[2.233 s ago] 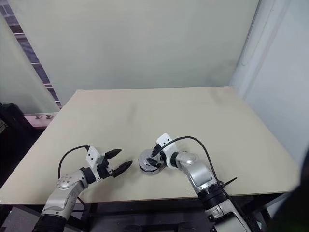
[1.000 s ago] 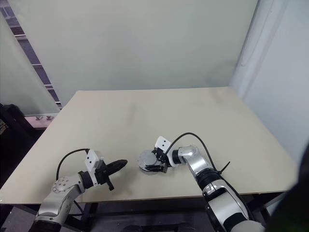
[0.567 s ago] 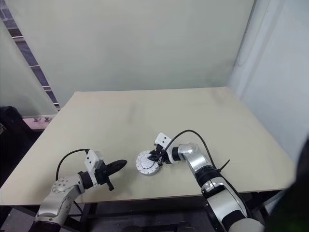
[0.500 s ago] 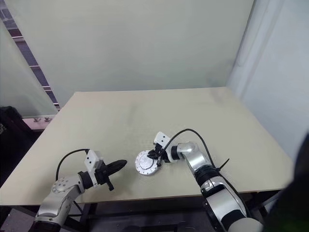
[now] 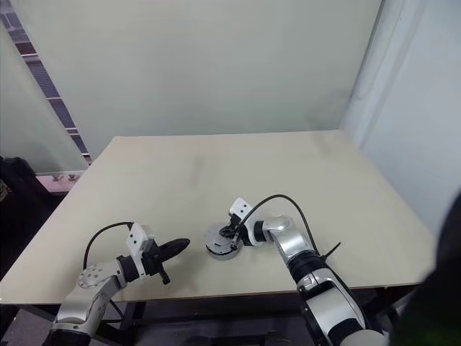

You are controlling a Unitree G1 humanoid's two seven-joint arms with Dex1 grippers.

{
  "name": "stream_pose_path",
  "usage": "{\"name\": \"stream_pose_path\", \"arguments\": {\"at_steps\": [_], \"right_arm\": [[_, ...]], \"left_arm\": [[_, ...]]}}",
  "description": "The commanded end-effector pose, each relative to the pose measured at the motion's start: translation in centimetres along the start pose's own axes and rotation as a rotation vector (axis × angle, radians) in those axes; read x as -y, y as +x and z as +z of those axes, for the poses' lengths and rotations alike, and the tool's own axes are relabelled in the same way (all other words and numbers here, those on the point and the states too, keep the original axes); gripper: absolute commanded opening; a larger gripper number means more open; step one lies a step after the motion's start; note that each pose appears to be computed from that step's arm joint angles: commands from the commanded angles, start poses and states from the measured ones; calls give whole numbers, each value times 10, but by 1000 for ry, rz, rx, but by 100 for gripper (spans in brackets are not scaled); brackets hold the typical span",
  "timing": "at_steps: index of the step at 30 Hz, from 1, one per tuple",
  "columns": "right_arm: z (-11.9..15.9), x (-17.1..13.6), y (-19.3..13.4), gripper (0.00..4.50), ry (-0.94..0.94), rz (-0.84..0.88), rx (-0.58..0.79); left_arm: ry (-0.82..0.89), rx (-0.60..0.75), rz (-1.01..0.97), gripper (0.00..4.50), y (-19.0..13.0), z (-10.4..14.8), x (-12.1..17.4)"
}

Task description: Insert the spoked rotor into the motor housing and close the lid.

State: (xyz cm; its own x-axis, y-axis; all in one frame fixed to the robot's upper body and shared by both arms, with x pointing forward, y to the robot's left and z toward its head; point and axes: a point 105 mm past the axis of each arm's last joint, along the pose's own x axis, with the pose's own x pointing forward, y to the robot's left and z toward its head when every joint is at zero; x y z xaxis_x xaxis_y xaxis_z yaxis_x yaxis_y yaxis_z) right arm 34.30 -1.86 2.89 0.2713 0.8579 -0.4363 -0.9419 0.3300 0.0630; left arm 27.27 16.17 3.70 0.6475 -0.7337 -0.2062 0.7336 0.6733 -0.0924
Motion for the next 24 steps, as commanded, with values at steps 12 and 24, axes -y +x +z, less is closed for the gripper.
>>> {"name": "stream_pose_path", "arguments": {"at_steps": [12,24], "right_arm": [[13,-8,-16,448,-68,52,29],[13,2,-5,448,-83,-45,60]], "left_arm": [[49,46,-16,0,3,18,-2],[52,43,-19,0,1,18,-2]]}}
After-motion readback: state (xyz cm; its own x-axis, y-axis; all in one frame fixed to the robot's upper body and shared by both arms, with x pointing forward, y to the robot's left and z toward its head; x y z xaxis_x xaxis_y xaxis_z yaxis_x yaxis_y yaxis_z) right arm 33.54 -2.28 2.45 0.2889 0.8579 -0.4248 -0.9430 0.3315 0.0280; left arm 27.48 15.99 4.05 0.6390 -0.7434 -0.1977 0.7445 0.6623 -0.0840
